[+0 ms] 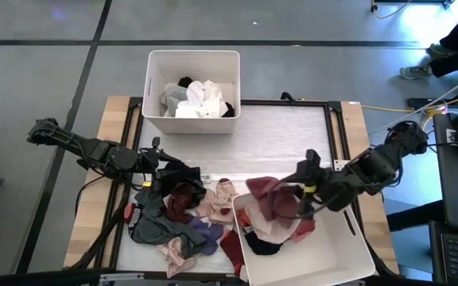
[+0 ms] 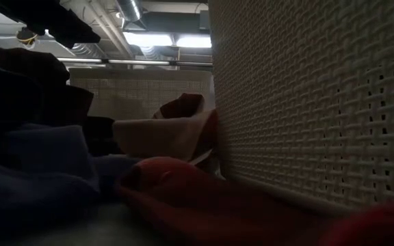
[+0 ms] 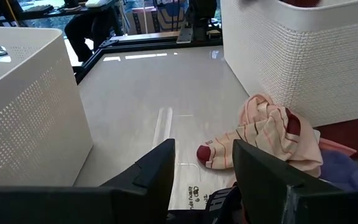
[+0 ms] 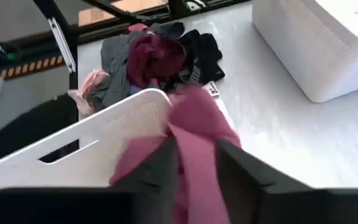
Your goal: Sort clothes
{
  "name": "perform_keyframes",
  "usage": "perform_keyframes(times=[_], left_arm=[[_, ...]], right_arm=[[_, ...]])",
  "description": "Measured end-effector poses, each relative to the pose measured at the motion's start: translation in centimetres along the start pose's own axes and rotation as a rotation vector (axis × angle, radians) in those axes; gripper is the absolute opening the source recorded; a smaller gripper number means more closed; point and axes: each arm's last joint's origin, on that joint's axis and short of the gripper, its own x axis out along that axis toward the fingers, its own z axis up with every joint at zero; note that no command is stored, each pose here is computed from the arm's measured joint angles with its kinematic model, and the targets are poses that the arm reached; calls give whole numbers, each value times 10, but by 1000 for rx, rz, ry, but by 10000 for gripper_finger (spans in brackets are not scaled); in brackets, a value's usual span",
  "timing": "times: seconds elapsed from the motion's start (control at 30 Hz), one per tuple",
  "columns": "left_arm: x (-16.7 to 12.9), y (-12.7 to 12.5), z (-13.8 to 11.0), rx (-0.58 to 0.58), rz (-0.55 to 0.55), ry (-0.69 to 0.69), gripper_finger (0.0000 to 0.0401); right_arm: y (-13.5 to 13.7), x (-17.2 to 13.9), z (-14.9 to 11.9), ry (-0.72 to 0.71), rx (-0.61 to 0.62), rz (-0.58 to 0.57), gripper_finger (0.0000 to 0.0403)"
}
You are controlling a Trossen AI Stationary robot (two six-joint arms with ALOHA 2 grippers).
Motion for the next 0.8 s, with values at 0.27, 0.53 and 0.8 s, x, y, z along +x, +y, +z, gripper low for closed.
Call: perform_keyframes(times=[0.27, 0.53, 0.8], left_arm=[[0, 0, 0, 1, 0, -5, 153], [0, 0, 2, -4, -1, -16, 153], [0, 0, 2, -1, -1, -17, 153]], right_arm=[[4, 31, 33, -165, -182, 35, 246], [-2, 100, 61, -245, -267, -36, 283], [-22, 169, 71, -199, -259, -33, 285]])
